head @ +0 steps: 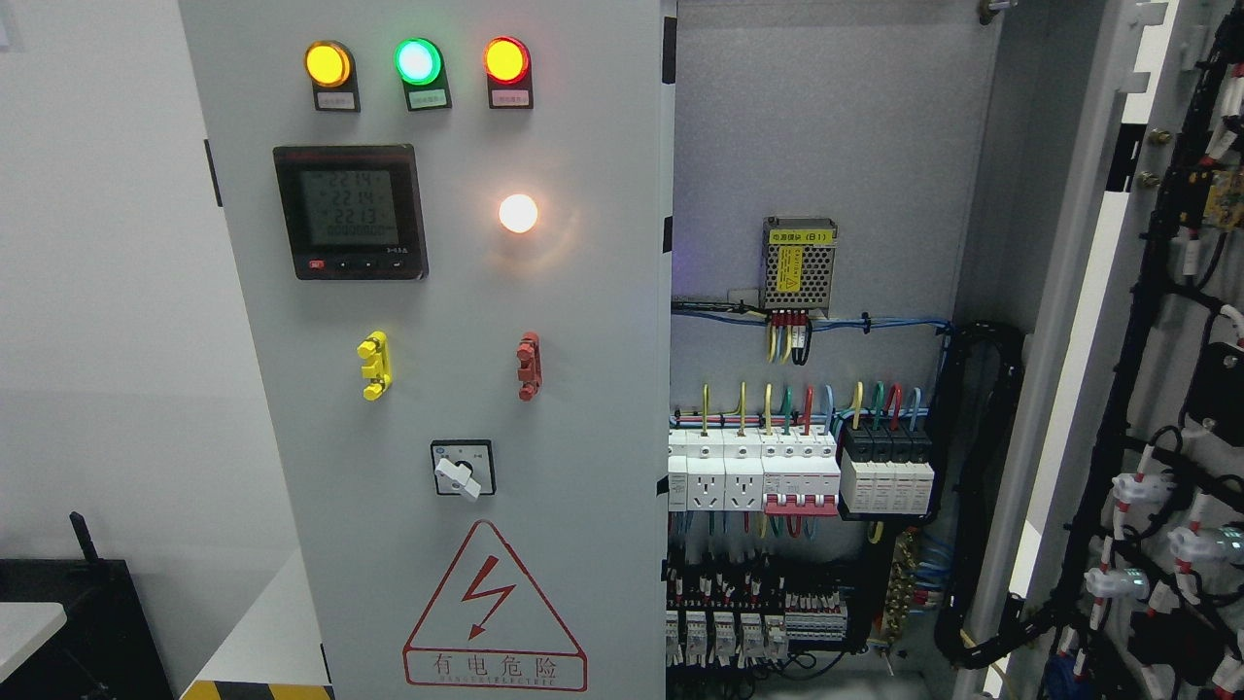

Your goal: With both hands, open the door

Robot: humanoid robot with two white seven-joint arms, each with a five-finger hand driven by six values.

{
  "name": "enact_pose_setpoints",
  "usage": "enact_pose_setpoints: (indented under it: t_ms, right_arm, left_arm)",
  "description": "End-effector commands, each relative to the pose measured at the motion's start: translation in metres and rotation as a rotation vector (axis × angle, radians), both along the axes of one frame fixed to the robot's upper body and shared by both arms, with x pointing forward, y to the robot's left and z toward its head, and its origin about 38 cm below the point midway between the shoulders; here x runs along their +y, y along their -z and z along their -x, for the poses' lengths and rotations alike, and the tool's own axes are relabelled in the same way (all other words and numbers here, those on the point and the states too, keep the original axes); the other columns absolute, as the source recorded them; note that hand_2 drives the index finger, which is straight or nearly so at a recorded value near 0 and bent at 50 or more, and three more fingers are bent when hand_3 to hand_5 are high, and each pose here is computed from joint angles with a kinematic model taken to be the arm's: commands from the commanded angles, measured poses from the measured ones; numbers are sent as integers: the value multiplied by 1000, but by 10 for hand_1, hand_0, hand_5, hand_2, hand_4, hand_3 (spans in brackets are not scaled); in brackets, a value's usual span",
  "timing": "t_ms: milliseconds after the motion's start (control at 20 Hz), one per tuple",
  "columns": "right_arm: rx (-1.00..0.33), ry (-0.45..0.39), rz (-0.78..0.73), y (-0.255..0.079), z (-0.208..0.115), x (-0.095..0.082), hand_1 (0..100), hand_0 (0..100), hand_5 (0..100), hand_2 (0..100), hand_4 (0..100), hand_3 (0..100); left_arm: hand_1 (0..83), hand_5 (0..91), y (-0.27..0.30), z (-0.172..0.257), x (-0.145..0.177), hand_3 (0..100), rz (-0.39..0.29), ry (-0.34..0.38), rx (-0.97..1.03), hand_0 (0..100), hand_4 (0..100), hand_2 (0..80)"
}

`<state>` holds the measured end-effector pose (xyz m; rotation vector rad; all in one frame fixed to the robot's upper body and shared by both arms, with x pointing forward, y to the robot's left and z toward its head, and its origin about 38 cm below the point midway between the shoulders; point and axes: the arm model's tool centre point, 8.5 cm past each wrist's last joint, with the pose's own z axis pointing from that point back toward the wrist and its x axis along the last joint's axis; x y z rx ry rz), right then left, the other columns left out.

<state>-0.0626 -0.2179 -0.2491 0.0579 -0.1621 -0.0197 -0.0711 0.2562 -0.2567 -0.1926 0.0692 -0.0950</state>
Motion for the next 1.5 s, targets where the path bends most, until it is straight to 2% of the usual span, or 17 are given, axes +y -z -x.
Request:
enact_pose_setpoints:
  t_ms: [0, 100, 250, 451, 551, 901, 1052, 1252, 1452]
  right_arm:
    - [-280, -18, 1, -34, -62, -14, 0, 386, 0, 0, 0, 0]
    - [-316, -24, -2, -42, -64, -14, 0, 386, 0, 0, 0, 0]
    - [-441, -38, -5, -67, -68, -15, 0, 386, 0, 0, 0, 0]
    - [-586, -49, -11, -94, -70, -17, 0, 386, 0, 0, 0, 0]
    - [-657, -68, -8, -108, -72, -24, 0, 386, 0, 0, 0, 0]
    - [-840, -140, -46, -182, -70, -29, 0, 386, 0, 0, 0, 0]
    - [-891, -184, -77, -202, -76, -26, 0, 386, 0, 0, 0, 0]
    - [-973, -192, -94, -209, -93, -21, 0, 386, 0, 0, 0, 0]
    - [-1044, -205, -140, -216, -118, -4, 0, 386, 0, 0, 0, 0]
  left_arm:
    - [0, 0, 2, -12, -26, 0, 24, -146, -43, 0, 0, 0]
    - [0, 0, 3, -19, -25, 0, 18, -196, -79, 0, 0, 0]
    - [0, 0, 3, -22, -25, 0, 15, -229, -100, 0, 0, 0]
    - [0, 0, 3, -28, -24, 0, 17, -227, -140, 0, 0, 0]
    - [0, 0, 3, -33, -23, 0, 16, -229, -162, 0, 0, 0]
    - [0, 0, 3, -39, -24, 0, 25, -228, -175, 0, 0, 0]
    - [0, 0, 3, -40, -25, 0, 27, -227, -176, 0, 0, 0]
    - [0, 0, 3, -40, -25, 0, 29, -227, -176, 0, 0, 0]
    - [0, 0, 3, -40, -25, 0, 30, -226, -177, 0, 0, 0]
